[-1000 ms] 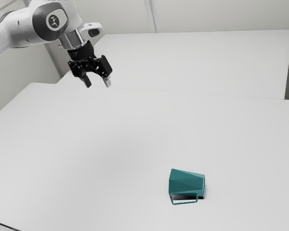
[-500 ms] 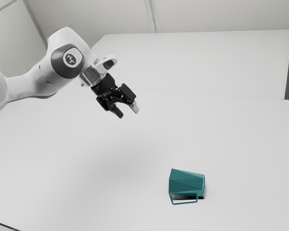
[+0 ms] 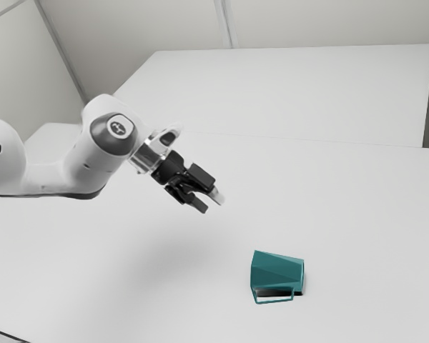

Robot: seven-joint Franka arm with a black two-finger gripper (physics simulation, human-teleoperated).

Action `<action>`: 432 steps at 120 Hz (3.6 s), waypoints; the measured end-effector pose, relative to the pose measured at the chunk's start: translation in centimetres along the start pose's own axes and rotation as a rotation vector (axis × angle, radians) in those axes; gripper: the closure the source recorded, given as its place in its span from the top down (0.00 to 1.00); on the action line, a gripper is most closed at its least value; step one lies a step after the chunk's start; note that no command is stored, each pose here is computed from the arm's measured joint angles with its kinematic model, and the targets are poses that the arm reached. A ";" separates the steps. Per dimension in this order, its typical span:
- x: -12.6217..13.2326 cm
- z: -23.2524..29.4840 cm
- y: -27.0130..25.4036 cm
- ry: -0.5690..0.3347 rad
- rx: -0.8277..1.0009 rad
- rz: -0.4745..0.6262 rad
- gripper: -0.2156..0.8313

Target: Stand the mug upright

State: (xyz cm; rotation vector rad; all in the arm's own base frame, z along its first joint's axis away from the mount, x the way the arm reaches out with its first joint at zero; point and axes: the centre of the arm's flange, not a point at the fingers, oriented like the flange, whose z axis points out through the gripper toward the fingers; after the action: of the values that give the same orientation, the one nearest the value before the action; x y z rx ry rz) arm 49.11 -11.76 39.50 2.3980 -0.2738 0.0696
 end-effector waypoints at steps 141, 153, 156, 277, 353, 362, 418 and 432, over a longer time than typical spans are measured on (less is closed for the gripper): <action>-5.9 11.7 -1.5 0.101 -0.231 0.160 0.77; -6.1 12.5 -1.5 0.094 -0.234 0.167 0.77; -6.1 12.7 -1.5 0.092 -0.234 0.170 0.77; -6.9 15.8 1.3 0.092 -0.227 0.249 0.77; -6.9 15.9 1.5 0.101 -0.220 0.258 0.43; -6.9 15.9 1.5 0.101 -0.219 0.260 0.38; -6.7 15.3 2.7 0.116 -0.209 0.291 0.10; -6.3 14.4 3.7 0.129 -0.201 0.323 0.09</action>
State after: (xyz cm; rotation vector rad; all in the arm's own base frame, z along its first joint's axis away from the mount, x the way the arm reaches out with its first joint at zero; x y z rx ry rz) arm 41.77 -22.86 30.42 2.1208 -0.5773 0.3276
